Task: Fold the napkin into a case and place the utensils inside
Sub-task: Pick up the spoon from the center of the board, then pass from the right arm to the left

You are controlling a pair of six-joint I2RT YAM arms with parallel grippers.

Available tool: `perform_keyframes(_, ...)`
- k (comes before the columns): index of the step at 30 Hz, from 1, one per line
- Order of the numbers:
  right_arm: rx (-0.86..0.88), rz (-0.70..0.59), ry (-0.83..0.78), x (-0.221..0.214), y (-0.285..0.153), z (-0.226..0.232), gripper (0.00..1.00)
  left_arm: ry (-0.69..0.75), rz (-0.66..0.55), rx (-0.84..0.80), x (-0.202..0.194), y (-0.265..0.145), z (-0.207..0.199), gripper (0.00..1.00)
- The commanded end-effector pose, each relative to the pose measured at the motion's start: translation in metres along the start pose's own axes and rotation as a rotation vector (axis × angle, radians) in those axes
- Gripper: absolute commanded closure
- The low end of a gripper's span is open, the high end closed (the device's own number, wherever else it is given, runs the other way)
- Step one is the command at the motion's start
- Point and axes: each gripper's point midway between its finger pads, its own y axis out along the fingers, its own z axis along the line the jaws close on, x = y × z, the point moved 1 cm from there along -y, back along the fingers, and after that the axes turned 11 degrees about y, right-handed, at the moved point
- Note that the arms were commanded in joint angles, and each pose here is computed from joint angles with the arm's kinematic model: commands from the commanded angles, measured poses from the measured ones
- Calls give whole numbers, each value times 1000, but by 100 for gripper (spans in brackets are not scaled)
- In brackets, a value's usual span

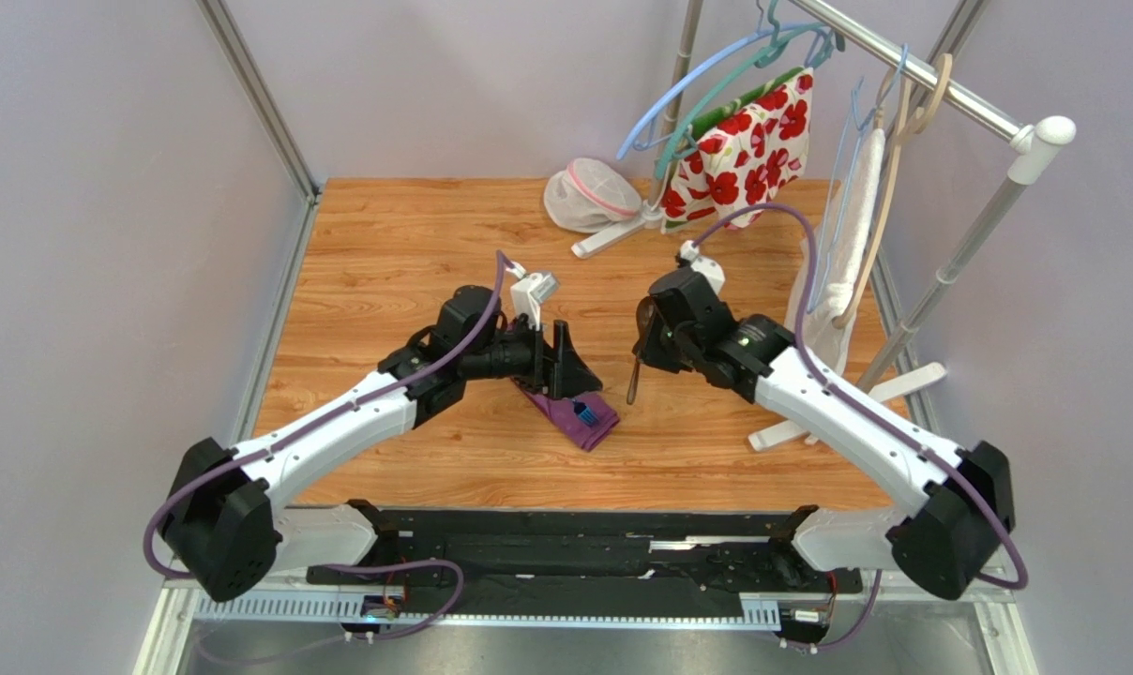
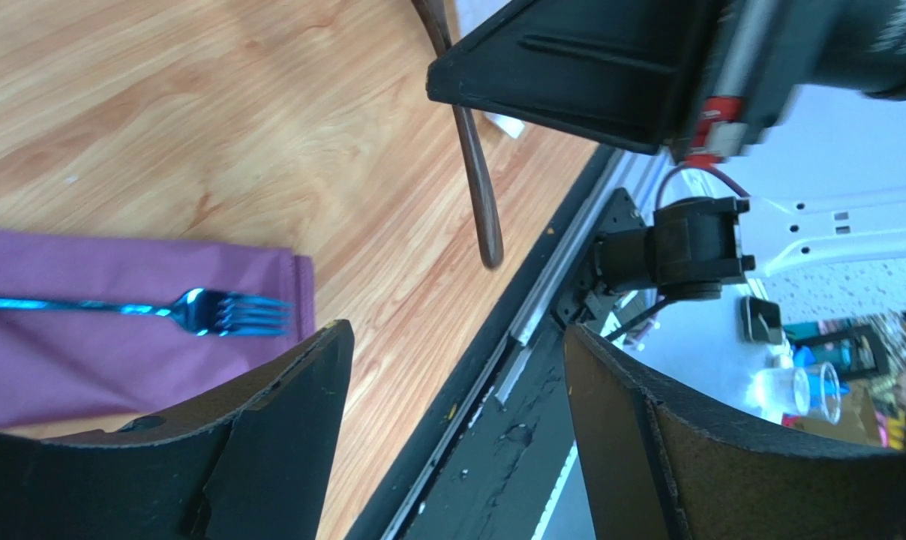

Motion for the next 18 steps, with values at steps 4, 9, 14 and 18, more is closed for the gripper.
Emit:
perform_keyframes(4, 152, 46, 282, -5, -15, 29, 100, 65, -108, -177, 31, 12, -37, 21)
perform_keyframes(9, 248, 100, 369, -10, -25, 46, 100, 36, -71, -178, 22, 22, -35, 23)
perform_keyframes(14, 297, 89, 427, -6, -35, 51, 100, 11, -23, -188, 12, 32, -32, 29)
perform_keyframes(18, 320, 105, 450, -6, -41, 54, 100, 8, -12, -181, 6, 34, -30, 34)
